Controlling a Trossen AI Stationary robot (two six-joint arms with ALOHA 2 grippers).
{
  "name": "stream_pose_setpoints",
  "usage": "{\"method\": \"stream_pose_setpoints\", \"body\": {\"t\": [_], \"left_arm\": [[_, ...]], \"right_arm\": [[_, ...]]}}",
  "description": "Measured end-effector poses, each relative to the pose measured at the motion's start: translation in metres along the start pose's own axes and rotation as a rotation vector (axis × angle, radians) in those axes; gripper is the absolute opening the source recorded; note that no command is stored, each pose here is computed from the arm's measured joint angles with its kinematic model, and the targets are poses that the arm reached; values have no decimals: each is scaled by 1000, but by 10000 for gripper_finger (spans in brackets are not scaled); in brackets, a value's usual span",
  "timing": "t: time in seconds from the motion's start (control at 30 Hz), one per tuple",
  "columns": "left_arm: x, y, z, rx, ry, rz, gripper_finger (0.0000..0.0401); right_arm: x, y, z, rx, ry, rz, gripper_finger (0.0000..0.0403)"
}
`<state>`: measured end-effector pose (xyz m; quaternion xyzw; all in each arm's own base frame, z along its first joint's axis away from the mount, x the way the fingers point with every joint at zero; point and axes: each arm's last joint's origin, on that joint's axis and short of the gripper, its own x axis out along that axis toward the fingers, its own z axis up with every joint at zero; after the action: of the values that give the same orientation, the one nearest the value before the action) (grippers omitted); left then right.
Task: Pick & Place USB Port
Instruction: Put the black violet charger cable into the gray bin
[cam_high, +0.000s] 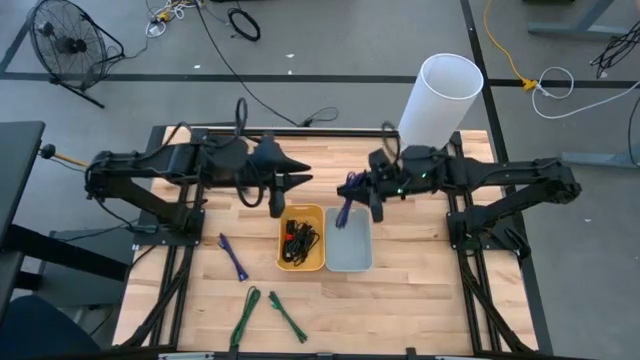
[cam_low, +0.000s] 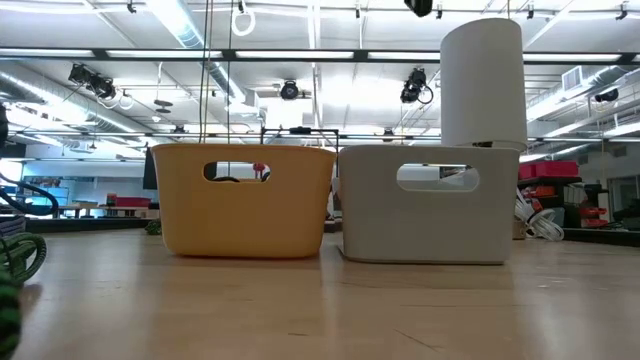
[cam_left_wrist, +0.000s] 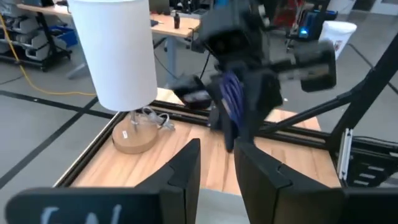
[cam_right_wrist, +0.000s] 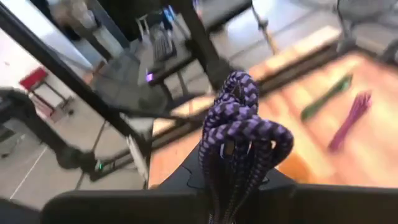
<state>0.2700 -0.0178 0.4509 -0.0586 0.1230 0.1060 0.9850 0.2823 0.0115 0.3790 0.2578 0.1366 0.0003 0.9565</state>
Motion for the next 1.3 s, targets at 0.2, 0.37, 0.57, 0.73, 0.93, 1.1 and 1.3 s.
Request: {"method": "stream_pose_setpoints", "body": {"t": [0.2,0.37,0.57,0.73,0.93,1.1,1.3], "left_arm": [[-4,3,2,-4,-10,9,103],[-4,3,0,1,5,12,103],[-5,3,-2,9,33,14,103],[-4,4,-4,14,49,17,103],[-4,4,-5,18,63,19,103],[-4,4,-6,21,73,21,103],[-4,4,-7,21,76,21,103]], "right_arm": [[25,-2,-37,134,175,-51,26],[46,-14,-80,239,291,-110,26],[61,-33,-116,371,296,-148,26],[59,-49,-132,405,280,-243,26],[58,-60,-148,456,295,-290,26],[57,-64,-154,462,313,-299,41],[57,-66,-158,451,317,-312,157]]}}
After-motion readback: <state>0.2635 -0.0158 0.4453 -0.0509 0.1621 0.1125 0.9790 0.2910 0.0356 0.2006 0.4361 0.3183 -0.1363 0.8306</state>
